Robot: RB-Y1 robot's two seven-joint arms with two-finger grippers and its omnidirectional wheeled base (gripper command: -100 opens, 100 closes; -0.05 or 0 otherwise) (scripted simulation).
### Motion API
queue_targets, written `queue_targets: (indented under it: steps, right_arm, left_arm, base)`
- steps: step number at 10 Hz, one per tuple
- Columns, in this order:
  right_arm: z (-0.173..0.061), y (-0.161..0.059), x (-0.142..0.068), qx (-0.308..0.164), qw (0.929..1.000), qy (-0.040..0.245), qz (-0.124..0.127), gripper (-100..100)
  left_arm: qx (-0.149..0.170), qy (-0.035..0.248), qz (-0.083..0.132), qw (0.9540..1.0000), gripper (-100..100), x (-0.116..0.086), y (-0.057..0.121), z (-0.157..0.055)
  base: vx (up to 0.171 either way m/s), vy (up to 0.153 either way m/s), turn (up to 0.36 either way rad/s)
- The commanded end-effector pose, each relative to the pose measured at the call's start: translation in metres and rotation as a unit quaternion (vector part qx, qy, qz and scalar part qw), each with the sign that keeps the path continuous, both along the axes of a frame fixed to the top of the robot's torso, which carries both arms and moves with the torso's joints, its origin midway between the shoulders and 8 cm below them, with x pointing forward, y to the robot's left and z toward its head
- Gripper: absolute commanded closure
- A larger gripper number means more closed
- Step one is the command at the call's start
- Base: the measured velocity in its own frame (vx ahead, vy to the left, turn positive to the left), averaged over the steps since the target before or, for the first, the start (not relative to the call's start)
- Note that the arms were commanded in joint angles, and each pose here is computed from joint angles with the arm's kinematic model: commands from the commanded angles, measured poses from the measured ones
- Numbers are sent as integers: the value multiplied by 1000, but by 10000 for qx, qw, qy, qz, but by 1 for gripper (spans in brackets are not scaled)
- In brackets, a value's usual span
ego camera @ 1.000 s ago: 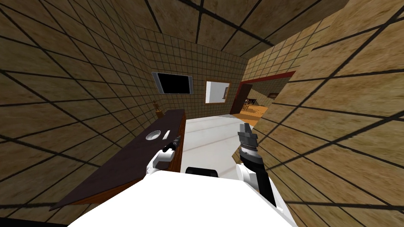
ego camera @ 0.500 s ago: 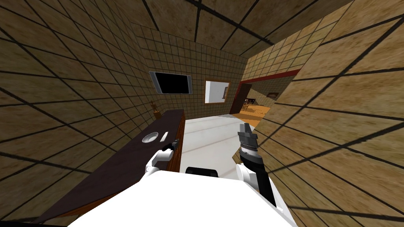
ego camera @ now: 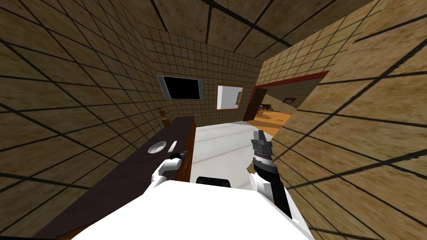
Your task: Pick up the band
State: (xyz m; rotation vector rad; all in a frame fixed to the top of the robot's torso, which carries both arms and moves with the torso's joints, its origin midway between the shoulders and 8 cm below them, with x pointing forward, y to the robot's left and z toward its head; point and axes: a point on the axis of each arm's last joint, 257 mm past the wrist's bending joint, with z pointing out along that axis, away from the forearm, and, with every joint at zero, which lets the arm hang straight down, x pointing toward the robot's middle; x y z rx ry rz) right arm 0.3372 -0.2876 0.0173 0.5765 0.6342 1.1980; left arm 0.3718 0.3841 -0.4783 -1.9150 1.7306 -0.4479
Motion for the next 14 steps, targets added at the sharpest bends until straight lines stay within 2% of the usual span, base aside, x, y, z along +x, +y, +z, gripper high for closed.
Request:
queue_targets:
  steps: [1,4,6,7,10,14]
  right_arm:
    - [0,0,0,0,10000,0,0,0]
    - [0,0,0,0,10000,0,0,0]
    - [0,0,0,-1,10000,0,0,0]
    - [0,0,0,-1,10000,0,0,0]
    - [0,0,0,0,10000,0,0,0]
    - [0,0,0,0,10000,0,0,0]
  left_arm:
    - [-53,220,76,9997,-100,-10,5,-8]
    - [-286,907,418,9946,-100,-46,28,-33]
    - [-449,1331,643,9880,-100,-71,41,-45]
    - [-452,1346,644,9878,-100,-72,41,-45]
    - [-645,1821,921,9768,-100,-101,57,-54]
    - [-755,2227,1183,9647,-100,-128,80,-55]
  base:
    - [87,29,8]
    - [102,54,35]
    - [138,67,40]
    - [68,46,17]
    - [61,43,35]
    - [72,41,23]
